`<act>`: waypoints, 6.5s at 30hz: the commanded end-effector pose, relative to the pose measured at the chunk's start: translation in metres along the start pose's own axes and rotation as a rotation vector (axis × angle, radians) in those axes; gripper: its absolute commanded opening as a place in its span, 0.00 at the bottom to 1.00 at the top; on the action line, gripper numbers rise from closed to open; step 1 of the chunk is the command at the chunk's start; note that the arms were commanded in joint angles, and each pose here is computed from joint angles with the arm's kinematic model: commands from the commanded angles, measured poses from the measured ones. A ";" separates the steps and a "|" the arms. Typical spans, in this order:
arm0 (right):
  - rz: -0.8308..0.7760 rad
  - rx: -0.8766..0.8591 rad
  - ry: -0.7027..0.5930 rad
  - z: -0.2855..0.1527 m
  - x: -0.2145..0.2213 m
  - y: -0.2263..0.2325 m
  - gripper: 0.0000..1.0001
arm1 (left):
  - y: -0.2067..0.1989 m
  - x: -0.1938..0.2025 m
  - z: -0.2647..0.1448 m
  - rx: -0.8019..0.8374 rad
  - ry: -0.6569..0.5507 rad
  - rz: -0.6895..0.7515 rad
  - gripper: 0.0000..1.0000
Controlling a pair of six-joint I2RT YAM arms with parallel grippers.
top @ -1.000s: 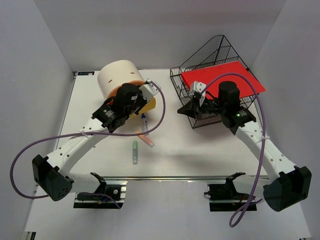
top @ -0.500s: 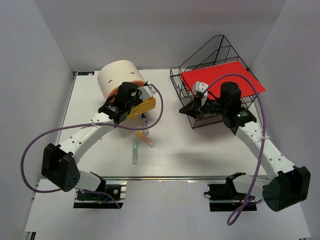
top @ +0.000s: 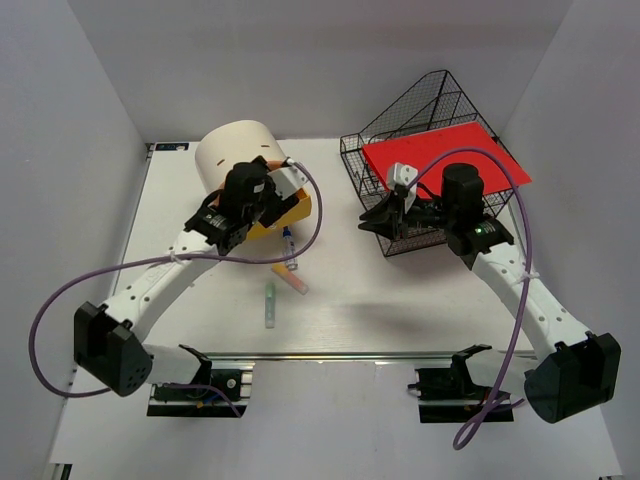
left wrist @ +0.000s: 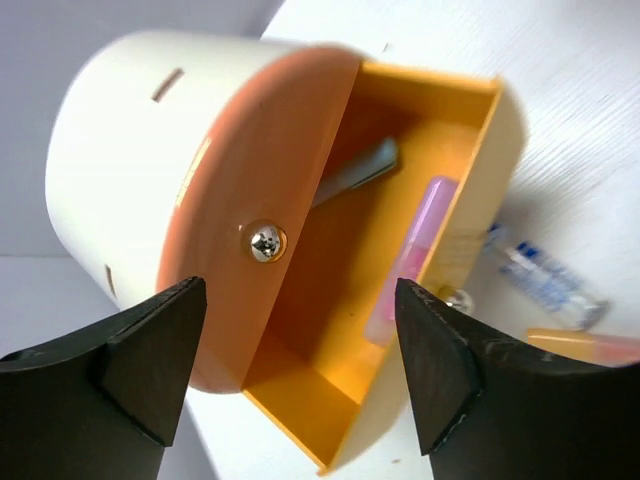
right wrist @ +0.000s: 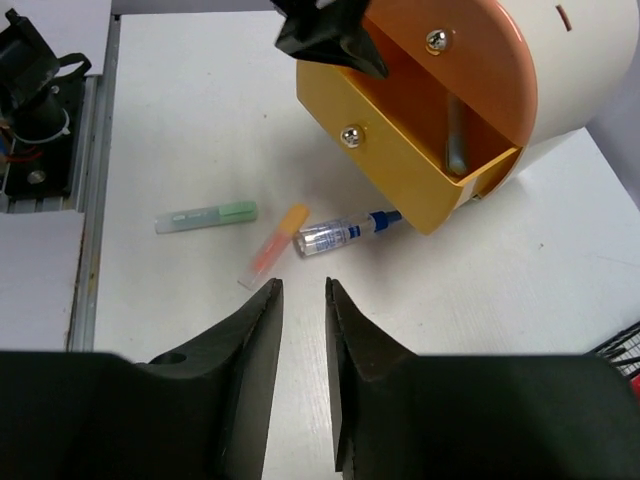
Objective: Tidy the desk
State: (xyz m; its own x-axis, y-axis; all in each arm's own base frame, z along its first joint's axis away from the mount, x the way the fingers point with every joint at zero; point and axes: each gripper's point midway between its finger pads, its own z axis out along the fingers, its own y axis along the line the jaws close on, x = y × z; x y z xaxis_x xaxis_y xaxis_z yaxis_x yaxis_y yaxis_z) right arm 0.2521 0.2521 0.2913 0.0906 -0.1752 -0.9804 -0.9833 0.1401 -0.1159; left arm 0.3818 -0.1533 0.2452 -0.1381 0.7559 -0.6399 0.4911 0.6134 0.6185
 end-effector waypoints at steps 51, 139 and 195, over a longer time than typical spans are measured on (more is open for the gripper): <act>0.156 -0.054 0.130 0.028 0.043 -0.004 0.16 | -0.226 0.150 -0.039 -0.016 0.697 -1.012 0.61; 0.020 -0.190 0.503 0.149 0.139 0.038 0.64 | 0.000 0.016 -0.138 -0.092 -0.280 -0.819 0.97; -0.325 -0.354 0.453 0.150 0.032 0.088 0.00 | 0.007 0.071 -0.165 -0.312 -0.403 -0.869 0.94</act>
State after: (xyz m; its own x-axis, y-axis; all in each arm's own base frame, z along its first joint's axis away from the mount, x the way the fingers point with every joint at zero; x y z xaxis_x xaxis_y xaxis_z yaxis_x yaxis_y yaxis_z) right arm 0.1939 0.4080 0.1249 0.1619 -0.7358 -0.6575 -0.9846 -0.1651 -0.0577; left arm 0.2334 -0.0613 0.2784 -0.0249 -0.0657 -0.9975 0.1229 0.9901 -0.0682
